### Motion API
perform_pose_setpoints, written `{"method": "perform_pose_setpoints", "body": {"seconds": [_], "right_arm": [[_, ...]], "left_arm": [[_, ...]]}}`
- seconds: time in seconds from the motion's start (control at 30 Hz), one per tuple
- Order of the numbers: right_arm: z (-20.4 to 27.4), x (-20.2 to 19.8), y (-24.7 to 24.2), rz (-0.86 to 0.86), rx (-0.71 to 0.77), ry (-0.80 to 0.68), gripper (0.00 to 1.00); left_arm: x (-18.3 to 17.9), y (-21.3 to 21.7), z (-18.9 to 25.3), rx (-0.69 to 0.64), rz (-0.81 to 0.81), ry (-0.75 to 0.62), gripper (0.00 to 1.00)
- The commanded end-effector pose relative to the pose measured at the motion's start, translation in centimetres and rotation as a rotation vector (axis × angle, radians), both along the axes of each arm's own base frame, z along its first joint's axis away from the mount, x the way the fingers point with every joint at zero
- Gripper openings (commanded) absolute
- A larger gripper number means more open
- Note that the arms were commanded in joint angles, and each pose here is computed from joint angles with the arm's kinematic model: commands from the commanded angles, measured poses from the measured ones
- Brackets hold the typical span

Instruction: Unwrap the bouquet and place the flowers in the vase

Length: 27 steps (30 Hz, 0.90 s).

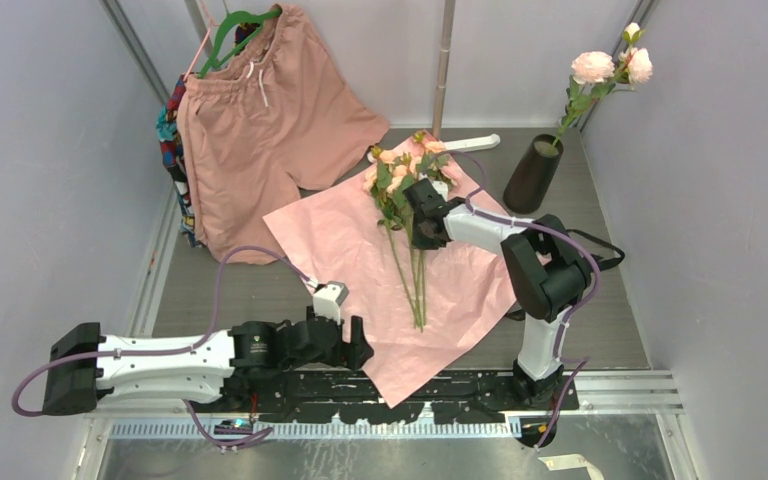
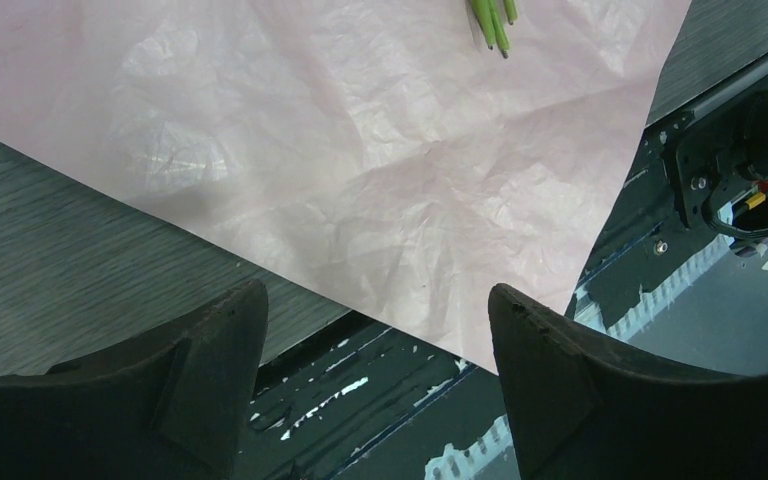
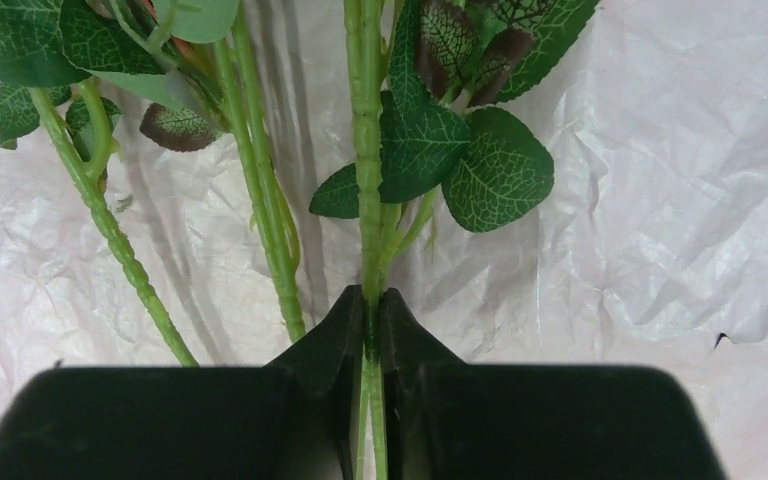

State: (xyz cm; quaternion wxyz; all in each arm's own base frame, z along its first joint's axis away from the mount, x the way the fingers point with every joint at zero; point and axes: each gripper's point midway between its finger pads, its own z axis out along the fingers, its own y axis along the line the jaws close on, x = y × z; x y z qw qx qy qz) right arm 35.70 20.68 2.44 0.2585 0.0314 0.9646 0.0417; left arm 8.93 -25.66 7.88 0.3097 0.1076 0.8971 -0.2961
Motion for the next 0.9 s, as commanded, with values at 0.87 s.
{"method": "perform_pose_setpoints", "body": {"seconds": [0.87], "right_arm": [[3.4,1.2,1.3,0.017,0.071,-0.073,0.27]], "left_arm": [[0.5,-1.6,0.3,-0.036,-0.009,-0.024,0.82]]}}
